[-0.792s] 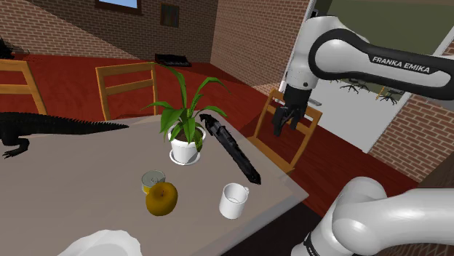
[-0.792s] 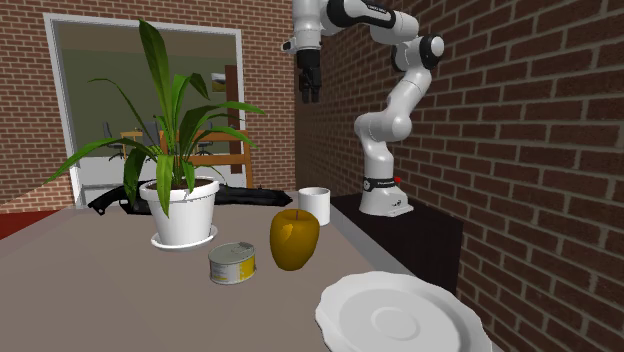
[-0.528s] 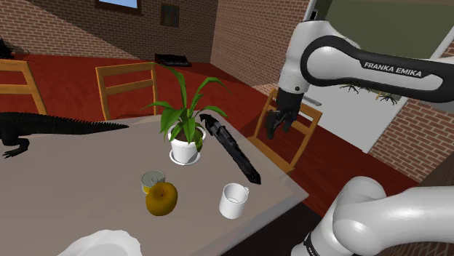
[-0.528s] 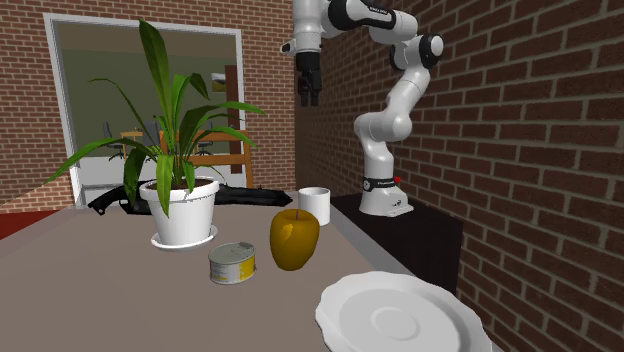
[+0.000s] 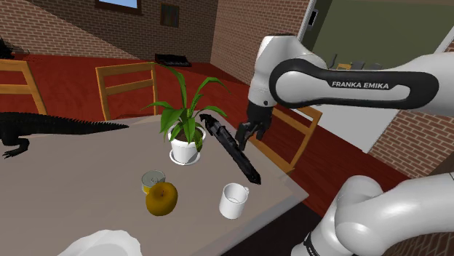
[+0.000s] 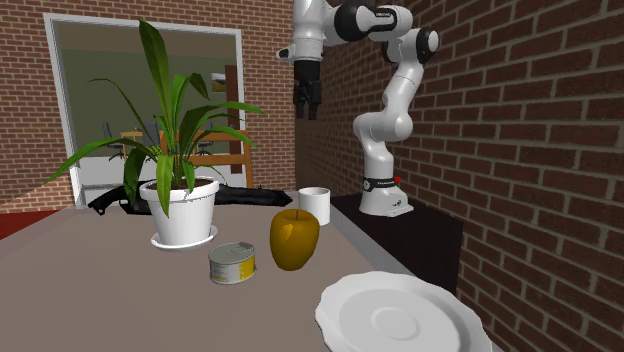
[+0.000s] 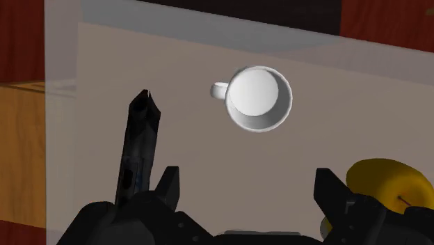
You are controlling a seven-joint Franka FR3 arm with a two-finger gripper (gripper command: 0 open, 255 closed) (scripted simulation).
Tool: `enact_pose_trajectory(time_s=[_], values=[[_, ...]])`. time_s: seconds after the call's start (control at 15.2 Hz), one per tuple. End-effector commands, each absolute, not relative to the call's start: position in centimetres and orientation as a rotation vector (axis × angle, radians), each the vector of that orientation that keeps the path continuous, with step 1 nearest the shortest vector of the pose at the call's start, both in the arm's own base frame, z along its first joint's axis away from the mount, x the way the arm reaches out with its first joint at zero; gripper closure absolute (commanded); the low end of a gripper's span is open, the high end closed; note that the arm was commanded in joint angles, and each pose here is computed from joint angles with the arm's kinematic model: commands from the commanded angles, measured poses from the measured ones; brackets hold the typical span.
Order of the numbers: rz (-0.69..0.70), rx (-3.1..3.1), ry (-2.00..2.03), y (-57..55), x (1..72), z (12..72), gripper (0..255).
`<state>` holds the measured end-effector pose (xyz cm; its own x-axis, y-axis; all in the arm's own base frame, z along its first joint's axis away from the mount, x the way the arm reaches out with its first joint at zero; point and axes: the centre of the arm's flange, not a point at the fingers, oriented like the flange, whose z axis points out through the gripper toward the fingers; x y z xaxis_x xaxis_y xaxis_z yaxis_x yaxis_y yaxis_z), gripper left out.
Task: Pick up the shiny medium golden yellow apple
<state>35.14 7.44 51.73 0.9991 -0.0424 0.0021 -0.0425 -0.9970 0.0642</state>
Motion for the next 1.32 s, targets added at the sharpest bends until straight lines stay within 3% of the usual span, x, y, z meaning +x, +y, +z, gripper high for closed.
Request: enact_pose_trajectory(time_s=[0.0,1.25], values=[[0.023,3.071,-0.037,9.8,36.4,50.1,0],[0.212,2.982,0.224,30.3,45.1,38.4,0]])
